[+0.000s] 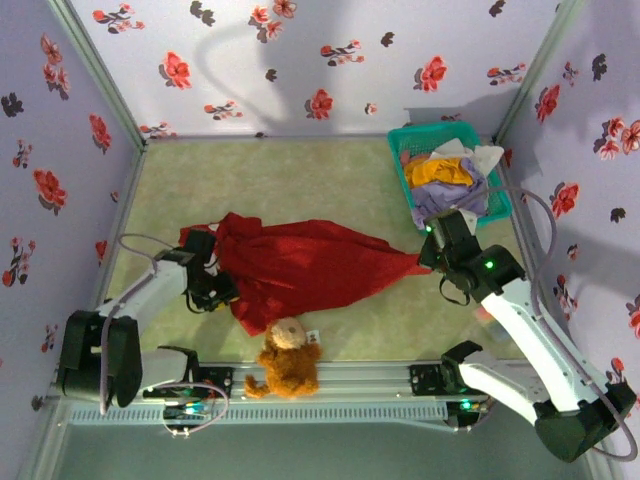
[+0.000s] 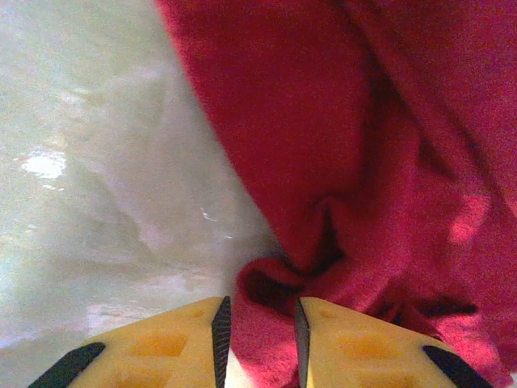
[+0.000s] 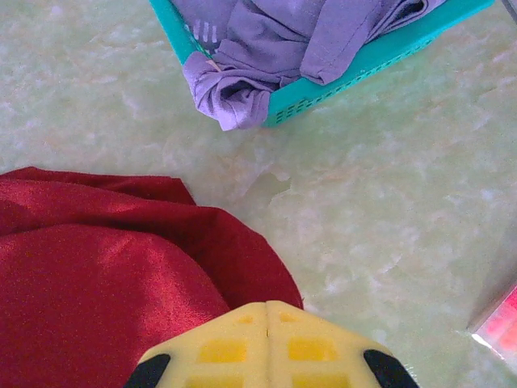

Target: Fold and stack the t-shirts

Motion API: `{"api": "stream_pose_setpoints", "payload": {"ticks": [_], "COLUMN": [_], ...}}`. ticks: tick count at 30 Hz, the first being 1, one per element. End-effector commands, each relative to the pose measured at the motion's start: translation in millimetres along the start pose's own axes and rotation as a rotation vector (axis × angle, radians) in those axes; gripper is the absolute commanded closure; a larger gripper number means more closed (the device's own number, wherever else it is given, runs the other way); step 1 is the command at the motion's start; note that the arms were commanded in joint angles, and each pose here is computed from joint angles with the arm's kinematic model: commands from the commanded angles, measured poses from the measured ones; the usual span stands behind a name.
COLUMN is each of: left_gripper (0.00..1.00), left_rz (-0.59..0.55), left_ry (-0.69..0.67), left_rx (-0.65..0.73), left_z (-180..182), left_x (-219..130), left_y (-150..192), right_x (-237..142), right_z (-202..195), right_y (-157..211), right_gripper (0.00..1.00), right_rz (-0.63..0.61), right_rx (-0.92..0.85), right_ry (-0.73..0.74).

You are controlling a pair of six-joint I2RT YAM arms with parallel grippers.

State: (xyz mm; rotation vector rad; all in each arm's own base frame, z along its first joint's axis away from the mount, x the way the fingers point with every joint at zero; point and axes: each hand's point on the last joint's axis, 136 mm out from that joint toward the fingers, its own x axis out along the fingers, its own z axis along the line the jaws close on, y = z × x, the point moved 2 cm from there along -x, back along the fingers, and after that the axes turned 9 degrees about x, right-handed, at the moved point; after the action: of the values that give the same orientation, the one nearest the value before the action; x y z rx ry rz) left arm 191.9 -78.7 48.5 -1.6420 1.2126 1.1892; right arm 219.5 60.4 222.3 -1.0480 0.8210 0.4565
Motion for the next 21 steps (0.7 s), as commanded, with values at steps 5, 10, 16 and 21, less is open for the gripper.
{"api": "stream_pose_setpoints", "payload": {"ticks": [5, 10, 16, 21], "left_gripper": [0.69, 0.81, 1.00, 1.00], "left_rz": [-0.036, -0.092, -0.131, -0.192], "left_ry": [0.021, 0.068, 0.103, 0.136], "left_rx": [-0.075, -0.069, -0.053, -0.024], "left_z": [6.4, -1.1, -8.6, -21.2], "left_x": [12.9, 8.8, -7.2, -42.5], "left_y": [-6.7, -16.4, -19.7, -25.9], "right_x": [-6.9, -7.5, -11.0, -16.0], "right_z": [2.9, 2.2, 5.0, 7.4], "right_y": [-10.5, -10.8, -14.8, -19.5], "right_gripper": [1.00, 1.00, 1.00, 1.00], "right_rz": [-0.026, -0.031, -0.040, -0.050], "right_rx": [0.011, 0.018, 0.021, 0.019], "right_ry": [-0.020, -0.022, -0.033, -0.044]}}
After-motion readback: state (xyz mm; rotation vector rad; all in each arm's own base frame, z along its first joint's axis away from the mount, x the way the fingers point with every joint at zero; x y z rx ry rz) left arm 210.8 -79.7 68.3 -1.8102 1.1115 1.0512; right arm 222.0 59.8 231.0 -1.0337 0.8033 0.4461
